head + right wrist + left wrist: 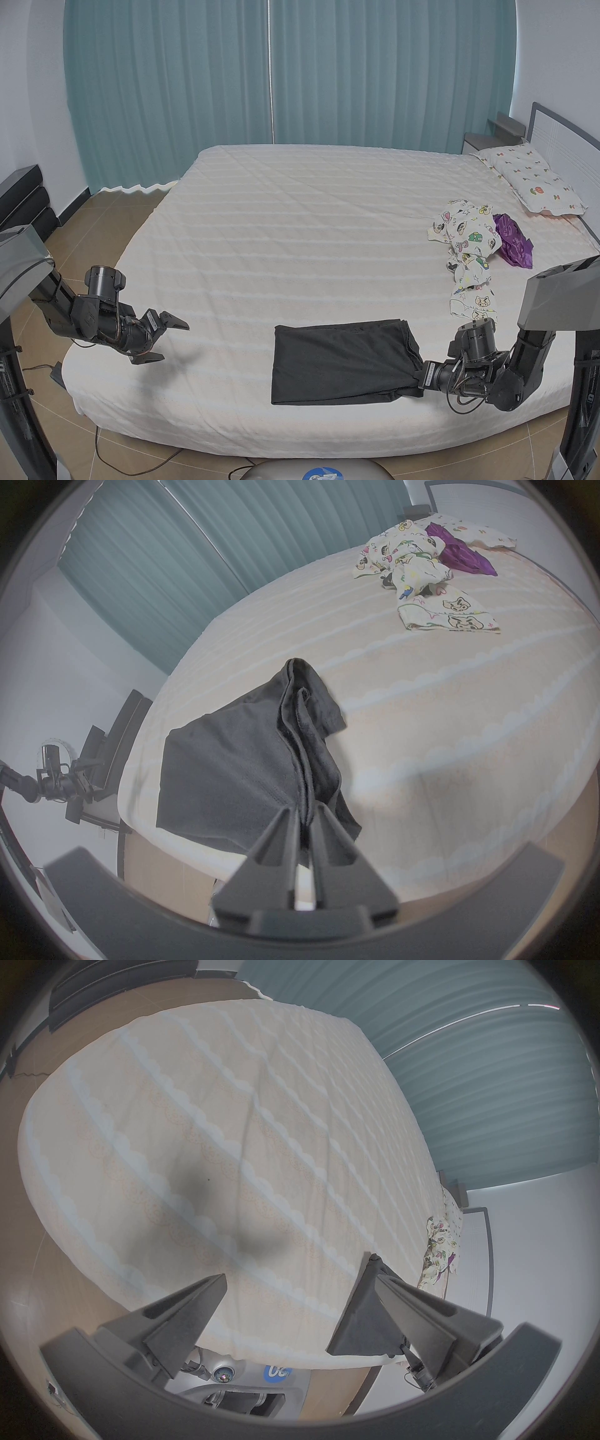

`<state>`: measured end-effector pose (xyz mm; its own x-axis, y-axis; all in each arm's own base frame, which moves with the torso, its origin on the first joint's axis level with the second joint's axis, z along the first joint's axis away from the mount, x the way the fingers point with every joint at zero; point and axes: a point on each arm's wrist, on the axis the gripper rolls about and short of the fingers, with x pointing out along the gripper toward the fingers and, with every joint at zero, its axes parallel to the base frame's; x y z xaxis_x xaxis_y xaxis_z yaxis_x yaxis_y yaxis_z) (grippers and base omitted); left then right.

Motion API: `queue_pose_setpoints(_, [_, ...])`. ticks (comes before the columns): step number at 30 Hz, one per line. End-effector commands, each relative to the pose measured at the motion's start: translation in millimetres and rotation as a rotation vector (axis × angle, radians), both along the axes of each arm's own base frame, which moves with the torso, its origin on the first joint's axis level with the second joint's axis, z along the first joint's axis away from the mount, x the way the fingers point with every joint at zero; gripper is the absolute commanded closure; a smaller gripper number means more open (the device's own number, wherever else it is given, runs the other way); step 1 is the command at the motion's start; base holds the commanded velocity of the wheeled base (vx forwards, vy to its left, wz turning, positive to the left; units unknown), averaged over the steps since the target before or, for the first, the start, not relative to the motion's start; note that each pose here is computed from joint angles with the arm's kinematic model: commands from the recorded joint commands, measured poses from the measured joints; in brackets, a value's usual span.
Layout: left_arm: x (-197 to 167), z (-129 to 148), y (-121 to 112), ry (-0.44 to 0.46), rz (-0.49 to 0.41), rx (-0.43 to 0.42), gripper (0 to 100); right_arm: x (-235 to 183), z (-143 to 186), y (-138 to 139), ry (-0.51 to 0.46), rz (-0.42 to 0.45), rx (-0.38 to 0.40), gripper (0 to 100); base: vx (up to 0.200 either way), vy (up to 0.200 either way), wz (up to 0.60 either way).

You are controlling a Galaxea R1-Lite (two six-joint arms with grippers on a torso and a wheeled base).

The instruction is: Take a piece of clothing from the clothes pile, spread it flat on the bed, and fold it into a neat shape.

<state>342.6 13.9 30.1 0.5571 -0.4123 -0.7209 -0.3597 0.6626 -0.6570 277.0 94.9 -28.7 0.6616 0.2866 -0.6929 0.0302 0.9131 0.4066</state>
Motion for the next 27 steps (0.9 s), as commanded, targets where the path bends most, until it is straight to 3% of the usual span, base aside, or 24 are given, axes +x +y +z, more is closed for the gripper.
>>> queue_pose_setpoints(1, [-0.1, -0.8, 0.2, 0.002, 0.001, 0.0, 0, -6.5, 1.8, -0.7, 0.011, 0.011, 0.001, 0, 0.0, 0.0, 0.0])
queue_pose_setpoints(8, [-0.1, -0.2, 0.2, 0.001, 0.001, 0.0, 0, 5.9, 24.7, -11.6, -0.08, -0.034, 0.033, 0, 0.0, 0.0, 0.0])
queue_pose_setpoints(10, [-0.1, -0.2, 0.2, 0.001, 0.001, 0.0, 0, 27.0, 31.1, -11.0, -0.133, -0.053, 0.059, 0, 0.0, 0.0, 0.0])
queue_pose_setpoints(27, [-0.4, -1.1, 0.2, 0.004, 0.001, 0.0, 0, 118.3, -17.5, 17.2, -0.109, -0.058, 0.04, 0, 0.0, 0.0, 0.0])
